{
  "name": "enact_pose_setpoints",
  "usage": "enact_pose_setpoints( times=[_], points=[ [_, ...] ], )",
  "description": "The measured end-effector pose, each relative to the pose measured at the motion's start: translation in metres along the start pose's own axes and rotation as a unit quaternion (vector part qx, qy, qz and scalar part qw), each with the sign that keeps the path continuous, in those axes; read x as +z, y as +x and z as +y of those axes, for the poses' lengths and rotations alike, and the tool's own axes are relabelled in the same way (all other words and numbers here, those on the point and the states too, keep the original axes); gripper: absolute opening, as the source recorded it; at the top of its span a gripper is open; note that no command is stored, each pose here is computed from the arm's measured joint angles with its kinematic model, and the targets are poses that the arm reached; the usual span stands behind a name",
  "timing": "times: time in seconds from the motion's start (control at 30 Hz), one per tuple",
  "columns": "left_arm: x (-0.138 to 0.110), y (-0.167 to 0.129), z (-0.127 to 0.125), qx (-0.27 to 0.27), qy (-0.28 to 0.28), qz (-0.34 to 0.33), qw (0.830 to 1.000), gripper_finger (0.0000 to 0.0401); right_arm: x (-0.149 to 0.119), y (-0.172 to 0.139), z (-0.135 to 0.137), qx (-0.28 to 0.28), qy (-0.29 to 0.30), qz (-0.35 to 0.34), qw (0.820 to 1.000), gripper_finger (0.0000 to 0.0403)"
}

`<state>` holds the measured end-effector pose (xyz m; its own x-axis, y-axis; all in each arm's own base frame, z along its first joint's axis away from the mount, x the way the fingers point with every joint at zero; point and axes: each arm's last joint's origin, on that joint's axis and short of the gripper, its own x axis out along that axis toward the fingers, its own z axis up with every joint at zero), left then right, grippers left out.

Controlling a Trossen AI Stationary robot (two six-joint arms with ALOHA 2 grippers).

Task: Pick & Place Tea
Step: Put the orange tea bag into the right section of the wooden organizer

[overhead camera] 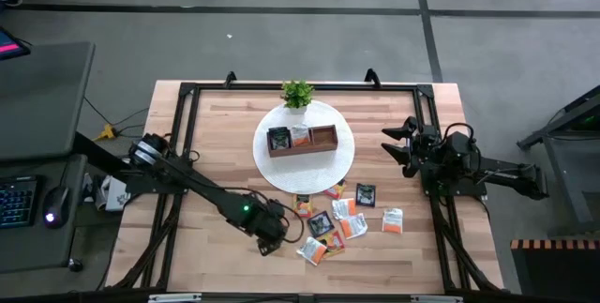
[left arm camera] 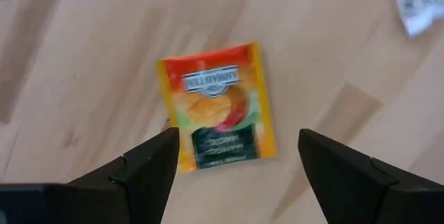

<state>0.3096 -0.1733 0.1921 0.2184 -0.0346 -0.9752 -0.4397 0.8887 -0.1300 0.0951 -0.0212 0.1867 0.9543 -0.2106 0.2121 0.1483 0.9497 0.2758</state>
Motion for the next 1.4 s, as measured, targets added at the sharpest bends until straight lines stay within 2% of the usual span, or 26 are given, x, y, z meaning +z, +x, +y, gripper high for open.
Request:
enact_pose_setpoints(
  times=[0.07, 0.17, 0.83, 0.97, 1.4],
  points=[
    [0.002, 0.011, -0.004, -0.016, 0.020, 0.018, 1.000, 0.0292, 0.000, 0.000, 0.000, 0.000, 0.000, 0.001, 1.000, 0.0250],
    [0.000, 0.017, -0.002, -0.006, 0.025, 0.034, 0.999, 0.0292, 0.000, 0.000, 0.000, 0.000, 0.000, 0.001, 1.000, 0.0250],
    [0.003, 0.018, 0.003, 0.030, 0.009, 0.013, 0.999, 0.0292, 0.000, 0.000, 0.000, 0.000, 0.000, 0.001, 1.000, 0.0250],
    [0.007, 0.030, 0.007, 0.046, -0.008, 0.025, 0.999, 0.0292, 0.000, 0.000, 0.000, 0.000, 0.000, 0.001, 1.000, 0.0250],
    [0.008, 0.045, 0.000, 0.021, -0.011, 0.041, 0.999, 0.0292, 0.000, 0.000, 0.000, 0.000, 0.000, 0.000, 1.000, 0.0250]
  ],
)
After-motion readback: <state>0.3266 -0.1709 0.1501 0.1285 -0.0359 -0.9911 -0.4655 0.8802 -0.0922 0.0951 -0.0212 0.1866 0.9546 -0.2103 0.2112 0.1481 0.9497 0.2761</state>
